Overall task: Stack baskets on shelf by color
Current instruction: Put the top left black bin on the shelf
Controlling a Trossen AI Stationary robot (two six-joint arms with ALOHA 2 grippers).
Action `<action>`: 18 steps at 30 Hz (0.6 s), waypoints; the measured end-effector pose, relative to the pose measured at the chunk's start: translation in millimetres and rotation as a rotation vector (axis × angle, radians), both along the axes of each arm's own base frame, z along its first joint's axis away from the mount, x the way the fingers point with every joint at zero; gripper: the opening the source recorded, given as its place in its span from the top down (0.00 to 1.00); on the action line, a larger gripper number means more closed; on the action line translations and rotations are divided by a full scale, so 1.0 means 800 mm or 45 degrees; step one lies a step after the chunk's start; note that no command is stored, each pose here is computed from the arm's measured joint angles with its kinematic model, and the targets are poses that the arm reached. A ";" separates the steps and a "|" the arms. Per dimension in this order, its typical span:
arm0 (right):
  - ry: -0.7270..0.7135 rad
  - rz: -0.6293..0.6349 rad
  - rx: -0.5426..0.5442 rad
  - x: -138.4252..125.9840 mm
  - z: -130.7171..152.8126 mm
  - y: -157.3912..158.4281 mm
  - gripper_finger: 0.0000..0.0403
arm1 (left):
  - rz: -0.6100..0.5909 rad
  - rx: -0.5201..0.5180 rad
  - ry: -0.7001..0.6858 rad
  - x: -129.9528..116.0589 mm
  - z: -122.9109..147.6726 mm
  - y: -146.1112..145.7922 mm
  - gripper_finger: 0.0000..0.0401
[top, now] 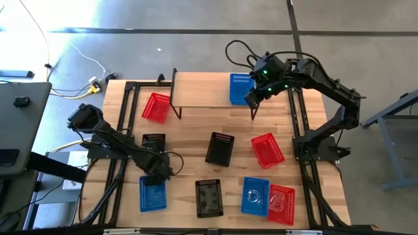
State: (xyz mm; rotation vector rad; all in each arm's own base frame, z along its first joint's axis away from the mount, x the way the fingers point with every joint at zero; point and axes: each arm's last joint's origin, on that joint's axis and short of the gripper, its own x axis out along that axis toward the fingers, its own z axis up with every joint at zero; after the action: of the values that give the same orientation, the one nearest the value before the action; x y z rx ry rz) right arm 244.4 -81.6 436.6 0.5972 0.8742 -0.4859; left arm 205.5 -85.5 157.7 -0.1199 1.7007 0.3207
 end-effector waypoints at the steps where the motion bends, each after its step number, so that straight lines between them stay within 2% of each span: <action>1: 0.000 0.000 0.000 0.000 0.000 0.000 0.79 | 0.001 -0.002 -0.007 0.000 0.001 0.000 0.97; 8: 0.000 0.000 0.000 0.000 0.000 0.000 0.79 | 0.067 -0.021 -0.066 0.000 0.017 0.001 0.99; 15: -0.004 -0.008 0.004 0.000 0.000 0.000 0.79 | 0.052 -0.065 -0.214 0.012 0.062 -0.003 1.00; 18: -0.005 -0.009 0.004 0.000 0.000 0.000 0.79 | 0.046 -0.033 -0.270 0.016 0.087 -0.002 1.00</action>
State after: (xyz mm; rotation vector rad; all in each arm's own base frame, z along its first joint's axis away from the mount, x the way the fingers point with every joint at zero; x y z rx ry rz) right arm 244.7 -81.8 436.8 0.6037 0.8692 -0.4894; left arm 218.7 -87.4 227.2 -0.1970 1.4943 0.3023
